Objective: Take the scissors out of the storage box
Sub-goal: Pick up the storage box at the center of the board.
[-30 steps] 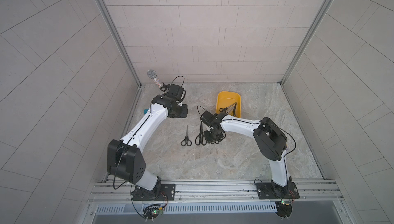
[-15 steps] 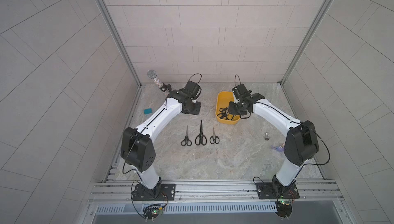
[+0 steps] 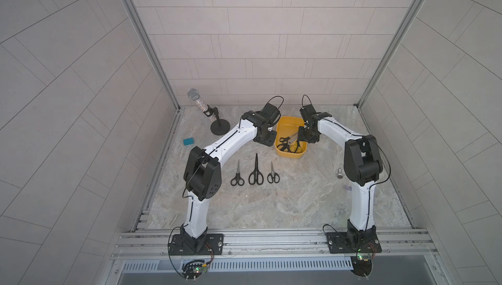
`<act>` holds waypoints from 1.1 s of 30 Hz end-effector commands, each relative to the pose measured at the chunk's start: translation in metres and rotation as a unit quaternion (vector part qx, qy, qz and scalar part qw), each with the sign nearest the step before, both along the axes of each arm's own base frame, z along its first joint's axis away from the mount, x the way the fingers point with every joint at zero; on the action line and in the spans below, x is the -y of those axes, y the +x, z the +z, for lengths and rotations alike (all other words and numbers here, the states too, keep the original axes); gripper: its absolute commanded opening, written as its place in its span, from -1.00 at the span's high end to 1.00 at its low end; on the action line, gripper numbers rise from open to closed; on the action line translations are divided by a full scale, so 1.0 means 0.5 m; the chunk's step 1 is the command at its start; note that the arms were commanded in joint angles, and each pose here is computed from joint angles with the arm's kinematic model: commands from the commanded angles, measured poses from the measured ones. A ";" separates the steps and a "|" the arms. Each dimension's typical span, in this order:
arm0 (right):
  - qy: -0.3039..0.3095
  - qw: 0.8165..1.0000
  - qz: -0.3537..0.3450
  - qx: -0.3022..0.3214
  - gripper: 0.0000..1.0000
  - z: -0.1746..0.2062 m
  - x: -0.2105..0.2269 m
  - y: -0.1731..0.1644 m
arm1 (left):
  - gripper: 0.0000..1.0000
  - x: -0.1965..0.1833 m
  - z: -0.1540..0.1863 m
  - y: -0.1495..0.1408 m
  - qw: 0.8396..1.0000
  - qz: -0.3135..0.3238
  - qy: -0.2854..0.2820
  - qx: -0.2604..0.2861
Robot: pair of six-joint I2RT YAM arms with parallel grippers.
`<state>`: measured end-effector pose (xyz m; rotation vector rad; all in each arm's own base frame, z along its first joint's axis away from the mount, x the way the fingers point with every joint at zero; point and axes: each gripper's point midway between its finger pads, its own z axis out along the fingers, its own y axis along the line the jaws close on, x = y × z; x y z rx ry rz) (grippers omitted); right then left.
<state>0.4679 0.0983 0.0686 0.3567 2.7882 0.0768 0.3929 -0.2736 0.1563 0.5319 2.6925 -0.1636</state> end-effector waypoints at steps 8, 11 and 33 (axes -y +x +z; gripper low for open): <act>0.020 1.000 -0.003 0.009 0.95 -0.013 0.005 -0.045 | 0.19 0.083 -0.009 0.021 0.994 -0.105 0.017 0.026; 0.016 1.000 -0.004 0.019 0.99 -0.015 0.012 -0.058 | 0.19 0.114 -0.036 0.027 0.990 -0.135 0.028 0.027; 0.090 0.987 0.109 0.077 1.00 0.022 -0.042 -0.043 | 0.21 0.174 -0.186 0.059 0.976 -0.206 0.072 0.011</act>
